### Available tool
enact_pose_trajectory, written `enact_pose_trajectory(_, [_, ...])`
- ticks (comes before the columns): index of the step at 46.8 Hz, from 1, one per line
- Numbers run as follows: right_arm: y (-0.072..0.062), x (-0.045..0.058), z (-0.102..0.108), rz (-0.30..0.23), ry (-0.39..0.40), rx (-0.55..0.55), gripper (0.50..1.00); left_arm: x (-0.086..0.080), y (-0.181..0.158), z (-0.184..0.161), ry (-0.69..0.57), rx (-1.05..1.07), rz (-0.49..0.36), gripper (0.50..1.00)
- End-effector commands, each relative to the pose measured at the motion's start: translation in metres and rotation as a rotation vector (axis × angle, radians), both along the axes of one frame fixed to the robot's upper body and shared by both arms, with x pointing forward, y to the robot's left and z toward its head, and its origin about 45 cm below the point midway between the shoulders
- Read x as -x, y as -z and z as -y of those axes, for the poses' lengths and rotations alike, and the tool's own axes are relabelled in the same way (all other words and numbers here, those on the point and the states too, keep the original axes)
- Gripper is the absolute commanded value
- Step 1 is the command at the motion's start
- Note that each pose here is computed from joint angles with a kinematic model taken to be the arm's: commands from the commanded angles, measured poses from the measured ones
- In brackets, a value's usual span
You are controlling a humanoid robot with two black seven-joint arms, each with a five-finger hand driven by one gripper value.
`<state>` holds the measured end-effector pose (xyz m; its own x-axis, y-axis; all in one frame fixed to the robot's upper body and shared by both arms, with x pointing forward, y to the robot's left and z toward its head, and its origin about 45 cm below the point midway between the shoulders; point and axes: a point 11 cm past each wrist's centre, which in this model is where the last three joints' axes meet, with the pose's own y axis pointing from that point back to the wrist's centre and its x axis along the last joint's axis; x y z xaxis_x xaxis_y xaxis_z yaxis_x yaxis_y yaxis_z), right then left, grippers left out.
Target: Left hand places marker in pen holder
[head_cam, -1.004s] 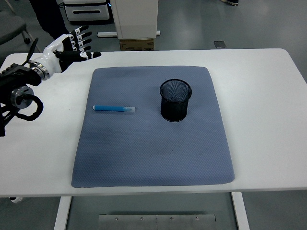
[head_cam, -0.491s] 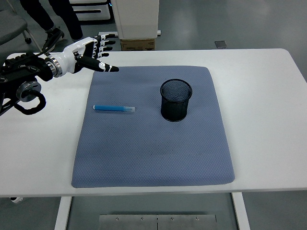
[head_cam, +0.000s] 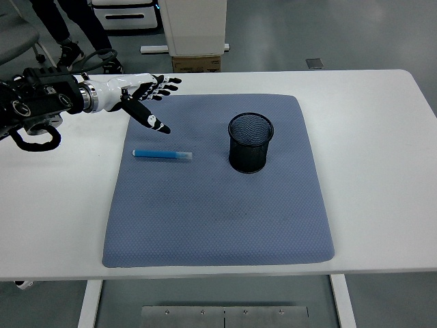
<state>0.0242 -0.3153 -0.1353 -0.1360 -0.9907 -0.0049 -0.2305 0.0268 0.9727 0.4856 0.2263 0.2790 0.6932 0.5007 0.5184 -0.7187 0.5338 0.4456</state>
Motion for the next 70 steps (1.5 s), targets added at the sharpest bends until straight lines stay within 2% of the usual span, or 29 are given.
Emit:
enact_pose_trajectory(1, [0.000,0.000,0.000,-0.001,0.000,0.000,1.000,0.002,0.001,0.004,0.020,-0.014,-0.003,1.000])
enact_pose_trajectory(9, [0.000,0.000,0.000,-0.001,0.000,0.000,1.000,0.006,0.003,0.012,0.030,0.012,-0.022,1.000])
enact_pose_trajectory(17, [0.000,0.000,0.000,-0.001,0.000,0.000,1.000,0.017,0.015,0.026,0.067,0.005,-0.069,1.000])
enact_pose_trajectory(24, [0.000,0.000,0.000,-0.001,0.000,0.000,1.000,0.017,0.016,0.026,0.120,-0.132,-0.061,1.000])
enact_pose_trajectory(34, [0.000,0.000,0.000,-0.001,0.000,0.000,1.000,0.018,0.009,0.027,0.239,-0.295,-0.009,1.000])
enact_pose_trajectory(43, [0.000,0.000,0.000,-0.001,0.000,0.000,1.000,0.024,0.019,0.029,0.334,-0.408,0.002,1.000])
enact_pose_trajectory(60, [0.000,0.000,0.000,-0.001,0.000,0.000,1.000,0.017,0.001,0.033,0.360,-0.462,0.046,1.000])
enact_pose_trajectory(70, [0.000,0.000,0.000,-0.001,0.000,0.000,1.000,0.014,-0.002,0.029,0.371,-0.588,0.025,1.000])
